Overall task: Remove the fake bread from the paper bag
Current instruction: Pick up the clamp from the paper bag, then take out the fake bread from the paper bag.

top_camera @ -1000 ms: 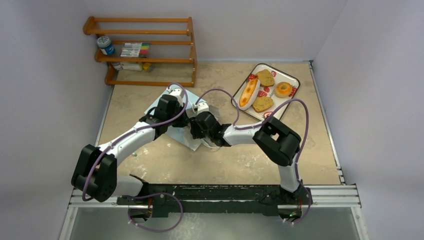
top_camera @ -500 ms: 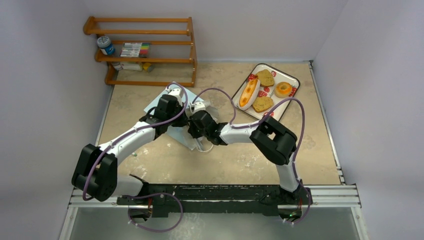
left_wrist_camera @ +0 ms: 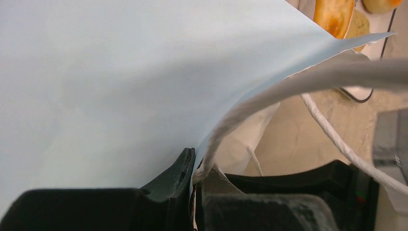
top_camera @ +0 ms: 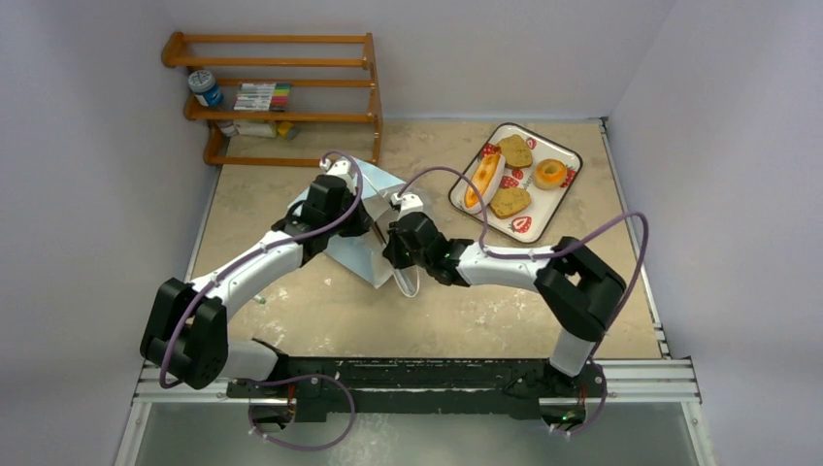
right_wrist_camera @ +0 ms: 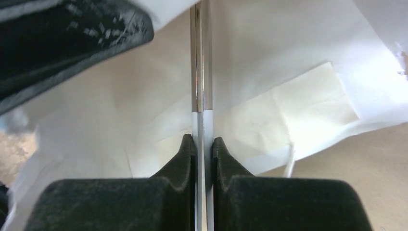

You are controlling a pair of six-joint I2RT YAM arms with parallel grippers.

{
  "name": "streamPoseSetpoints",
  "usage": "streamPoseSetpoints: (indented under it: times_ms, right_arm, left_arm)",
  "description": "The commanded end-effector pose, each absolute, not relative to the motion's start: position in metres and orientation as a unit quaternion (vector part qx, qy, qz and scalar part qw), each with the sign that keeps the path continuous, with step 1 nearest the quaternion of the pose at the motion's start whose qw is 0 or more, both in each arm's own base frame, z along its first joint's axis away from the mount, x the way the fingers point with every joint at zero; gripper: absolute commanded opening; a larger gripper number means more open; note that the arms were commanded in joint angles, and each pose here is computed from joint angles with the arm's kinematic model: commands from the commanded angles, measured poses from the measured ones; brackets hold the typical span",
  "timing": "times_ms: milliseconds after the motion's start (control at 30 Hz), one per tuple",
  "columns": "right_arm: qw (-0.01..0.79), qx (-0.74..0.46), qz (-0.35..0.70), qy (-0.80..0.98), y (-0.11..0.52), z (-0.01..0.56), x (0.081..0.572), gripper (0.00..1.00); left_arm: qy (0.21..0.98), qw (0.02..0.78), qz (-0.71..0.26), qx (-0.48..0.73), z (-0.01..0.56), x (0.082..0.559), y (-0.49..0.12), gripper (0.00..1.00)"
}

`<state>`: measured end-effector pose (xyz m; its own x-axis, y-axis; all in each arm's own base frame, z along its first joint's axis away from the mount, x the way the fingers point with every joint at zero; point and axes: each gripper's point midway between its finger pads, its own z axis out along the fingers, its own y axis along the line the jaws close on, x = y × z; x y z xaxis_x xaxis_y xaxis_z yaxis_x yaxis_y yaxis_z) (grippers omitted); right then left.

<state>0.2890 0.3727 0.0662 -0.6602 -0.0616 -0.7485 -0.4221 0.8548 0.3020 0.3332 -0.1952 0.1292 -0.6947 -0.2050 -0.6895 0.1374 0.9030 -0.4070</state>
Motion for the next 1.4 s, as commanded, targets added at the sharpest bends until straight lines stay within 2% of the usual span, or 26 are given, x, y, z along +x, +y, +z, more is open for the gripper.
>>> streamPoseSetpoints:
  times_ms: [0,533,1367]
  right_arm:
    - [0.418,-0.116,0.249,0.866,0.361,0.108,0.286,0.0]
    - [0.407,-0.119,0.252,0.87,0.32,0.125,0.252,0.0]
    - [0.39,-0.093,0.247,0.882,0.256,0.157,0.203,0.0]
  left_arm:
    - [0.861,0.446,-0.239,-0.054,0.168,0.362,-0.203,0.0]
    - [0.862,0.441,-0.246,-0.049,0.166,0.36,-0.205,0.0]
    - [0.827,0.488,-0.252,-0.12,0.172,0.383,-0.199,0.0]
